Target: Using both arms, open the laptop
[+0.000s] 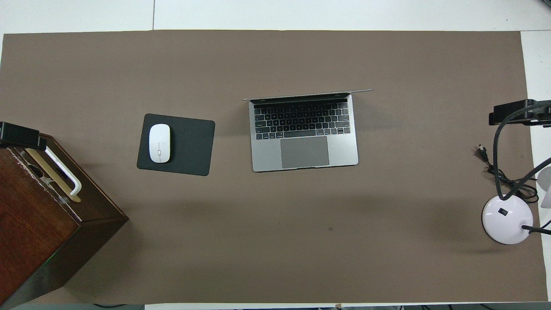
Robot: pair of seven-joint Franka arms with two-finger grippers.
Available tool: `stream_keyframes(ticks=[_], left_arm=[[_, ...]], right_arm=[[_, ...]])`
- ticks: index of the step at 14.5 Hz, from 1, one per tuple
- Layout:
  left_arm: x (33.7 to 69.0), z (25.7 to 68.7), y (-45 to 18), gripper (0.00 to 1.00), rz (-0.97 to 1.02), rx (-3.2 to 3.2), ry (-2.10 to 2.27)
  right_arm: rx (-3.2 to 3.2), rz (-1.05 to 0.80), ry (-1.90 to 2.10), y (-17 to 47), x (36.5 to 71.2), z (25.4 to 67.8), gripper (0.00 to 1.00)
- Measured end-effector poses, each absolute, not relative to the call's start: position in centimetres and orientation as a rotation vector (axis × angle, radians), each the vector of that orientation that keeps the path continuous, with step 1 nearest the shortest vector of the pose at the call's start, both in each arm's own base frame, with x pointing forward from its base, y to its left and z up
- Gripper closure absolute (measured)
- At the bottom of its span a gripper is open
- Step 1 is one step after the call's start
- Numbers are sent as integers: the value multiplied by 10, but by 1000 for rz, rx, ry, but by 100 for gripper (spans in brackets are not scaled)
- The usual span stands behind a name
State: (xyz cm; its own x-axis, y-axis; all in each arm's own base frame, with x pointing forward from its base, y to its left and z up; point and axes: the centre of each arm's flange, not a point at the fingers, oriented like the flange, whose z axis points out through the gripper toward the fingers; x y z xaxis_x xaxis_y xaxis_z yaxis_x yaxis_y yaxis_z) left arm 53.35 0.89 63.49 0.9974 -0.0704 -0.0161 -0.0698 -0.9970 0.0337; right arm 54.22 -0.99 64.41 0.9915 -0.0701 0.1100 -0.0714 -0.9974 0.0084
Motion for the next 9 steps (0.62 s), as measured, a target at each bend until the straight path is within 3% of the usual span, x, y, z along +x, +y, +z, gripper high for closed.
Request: stream_keyframes(ticks=[9], left_arm=[[530, 642, 10, 0, -6, 3105, -109]], right_arm=[[3123, 174, -111, -10, 542, 644, 0]])
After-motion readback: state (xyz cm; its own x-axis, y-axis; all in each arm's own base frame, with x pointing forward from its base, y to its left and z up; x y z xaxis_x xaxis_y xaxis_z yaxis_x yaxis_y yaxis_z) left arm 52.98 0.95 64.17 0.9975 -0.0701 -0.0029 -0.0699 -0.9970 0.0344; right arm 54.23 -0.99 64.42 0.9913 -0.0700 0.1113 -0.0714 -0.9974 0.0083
